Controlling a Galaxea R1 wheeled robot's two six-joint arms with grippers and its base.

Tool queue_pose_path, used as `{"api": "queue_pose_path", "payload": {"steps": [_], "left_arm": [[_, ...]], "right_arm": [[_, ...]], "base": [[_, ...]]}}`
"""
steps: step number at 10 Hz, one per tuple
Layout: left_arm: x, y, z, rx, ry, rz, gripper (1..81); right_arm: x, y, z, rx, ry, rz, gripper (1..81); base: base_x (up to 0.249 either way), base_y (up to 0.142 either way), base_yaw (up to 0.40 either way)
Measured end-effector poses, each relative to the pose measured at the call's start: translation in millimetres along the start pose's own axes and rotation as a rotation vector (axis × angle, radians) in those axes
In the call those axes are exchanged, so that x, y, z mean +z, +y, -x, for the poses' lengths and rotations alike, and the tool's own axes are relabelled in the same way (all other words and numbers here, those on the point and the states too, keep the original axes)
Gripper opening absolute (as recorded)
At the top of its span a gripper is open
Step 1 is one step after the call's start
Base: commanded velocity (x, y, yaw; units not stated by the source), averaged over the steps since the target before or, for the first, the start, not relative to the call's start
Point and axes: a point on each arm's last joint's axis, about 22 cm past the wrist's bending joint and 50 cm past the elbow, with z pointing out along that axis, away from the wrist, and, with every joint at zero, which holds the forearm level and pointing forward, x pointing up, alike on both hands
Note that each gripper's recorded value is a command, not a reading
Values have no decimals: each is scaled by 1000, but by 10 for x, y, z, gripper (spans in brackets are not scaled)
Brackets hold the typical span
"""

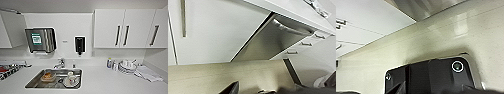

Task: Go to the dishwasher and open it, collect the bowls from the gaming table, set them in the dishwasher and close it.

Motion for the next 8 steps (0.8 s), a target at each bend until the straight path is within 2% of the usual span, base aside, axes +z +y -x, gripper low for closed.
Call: {"api": "queue_pose_path", "payload": {"steps": [2, 3, 4, 6, 7, 8], "left_arm": [[-29, 105, -371, 45, 56, 24, 811], [-76, 218, -503, 66, 79, 45, 811], [-120, 372, -571, 80, 89, 74, 811], [-119, 615, -656, 108, 96, 127, 811], [-76, 647, -661, 116, 84, 141, 811], [5, 583, -665, 111, 71, 141, 811]], "right_arm": [[-124, -85, -355, 0, 43, -33, 811], [-149, -151, -521, 0, 63, -52, 811], [-183, -156, -686, 3, 84, -58, 811], [-203, 3, -825, 19, 100, -37, 811], [-156, 48, -815, 25, 90, -32, 811], [-117, 93, -787, 36, 74, -29, 811]], "base": [[0, 0, 0], [0, 0, 0], [0, 0, 0], [0, 0, 0], [0, 0, 0], [0, 0, 0]]}}
